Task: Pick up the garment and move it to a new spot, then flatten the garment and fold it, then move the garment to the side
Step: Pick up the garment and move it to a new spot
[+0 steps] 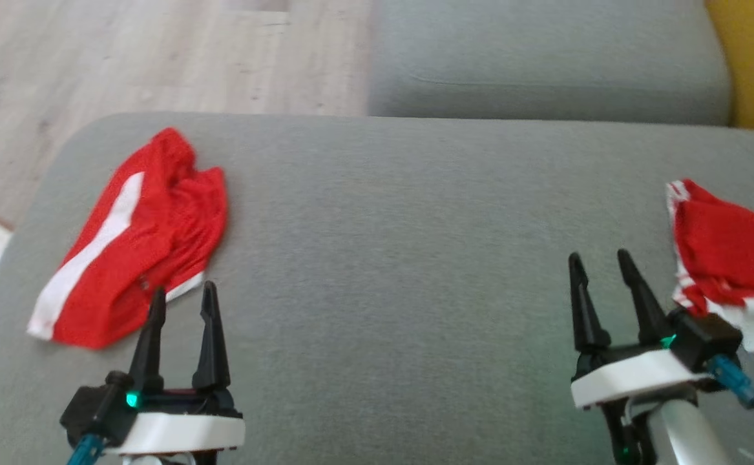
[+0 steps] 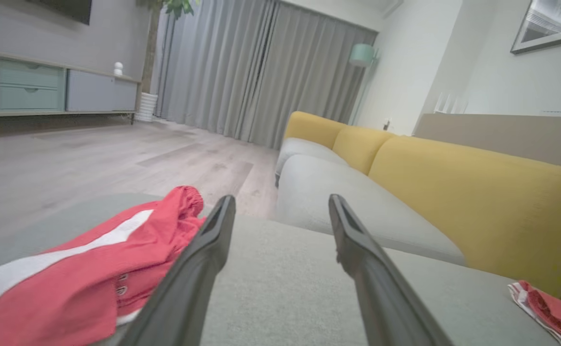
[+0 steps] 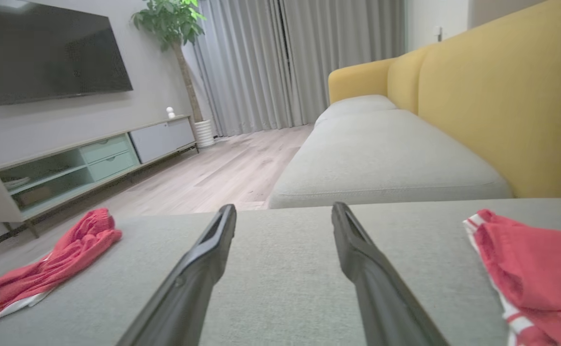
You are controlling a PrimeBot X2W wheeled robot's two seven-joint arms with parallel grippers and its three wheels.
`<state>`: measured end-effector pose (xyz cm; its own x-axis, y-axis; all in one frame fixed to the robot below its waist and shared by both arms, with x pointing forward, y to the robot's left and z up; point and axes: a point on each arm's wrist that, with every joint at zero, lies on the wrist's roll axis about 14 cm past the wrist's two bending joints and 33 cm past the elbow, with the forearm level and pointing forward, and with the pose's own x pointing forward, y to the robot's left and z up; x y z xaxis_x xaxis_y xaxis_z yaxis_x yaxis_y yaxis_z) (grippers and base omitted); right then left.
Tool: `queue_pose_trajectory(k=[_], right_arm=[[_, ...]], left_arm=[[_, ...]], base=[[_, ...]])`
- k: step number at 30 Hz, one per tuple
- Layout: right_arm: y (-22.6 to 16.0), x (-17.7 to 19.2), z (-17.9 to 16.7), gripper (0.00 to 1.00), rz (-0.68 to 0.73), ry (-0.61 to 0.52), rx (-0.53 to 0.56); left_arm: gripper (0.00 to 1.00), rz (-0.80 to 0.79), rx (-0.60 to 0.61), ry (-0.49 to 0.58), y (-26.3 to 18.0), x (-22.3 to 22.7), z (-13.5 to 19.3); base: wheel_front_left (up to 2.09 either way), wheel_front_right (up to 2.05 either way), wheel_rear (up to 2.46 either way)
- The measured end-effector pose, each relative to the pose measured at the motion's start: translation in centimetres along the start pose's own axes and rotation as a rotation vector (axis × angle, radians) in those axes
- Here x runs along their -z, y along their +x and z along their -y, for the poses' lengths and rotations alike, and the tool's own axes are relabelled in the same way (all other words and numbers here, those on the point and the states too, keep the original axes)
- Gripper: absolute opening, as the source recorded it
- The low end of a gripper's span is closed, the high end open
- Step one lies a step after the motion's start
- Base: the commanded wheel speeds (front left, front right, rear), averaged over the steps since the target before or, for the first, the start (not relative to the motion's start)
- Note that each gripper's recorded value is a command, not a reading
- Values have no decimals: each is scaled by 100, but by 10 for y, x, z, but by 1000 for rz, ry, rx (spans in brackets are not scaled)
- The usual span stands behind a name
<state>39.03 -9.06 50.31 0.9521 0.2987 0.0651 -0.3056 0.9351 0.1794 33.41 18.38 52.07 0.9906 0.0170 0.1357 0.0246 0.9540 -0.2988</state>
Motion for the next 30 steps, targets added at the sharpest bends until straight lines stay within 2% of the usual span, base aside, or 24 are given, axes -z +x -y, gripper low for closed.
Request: queue_pose_trajectory(k=[17,30], right_arm=[[22,18,-81,100,-57,42,-237],[26,33,-79,100,-94,51,-237]], left_arm=[[100,56,-246,48,-59,-21,-70],[100,43,-296,84,-54,-23,-89]], base=[[0,0,0],[0,0,0]])
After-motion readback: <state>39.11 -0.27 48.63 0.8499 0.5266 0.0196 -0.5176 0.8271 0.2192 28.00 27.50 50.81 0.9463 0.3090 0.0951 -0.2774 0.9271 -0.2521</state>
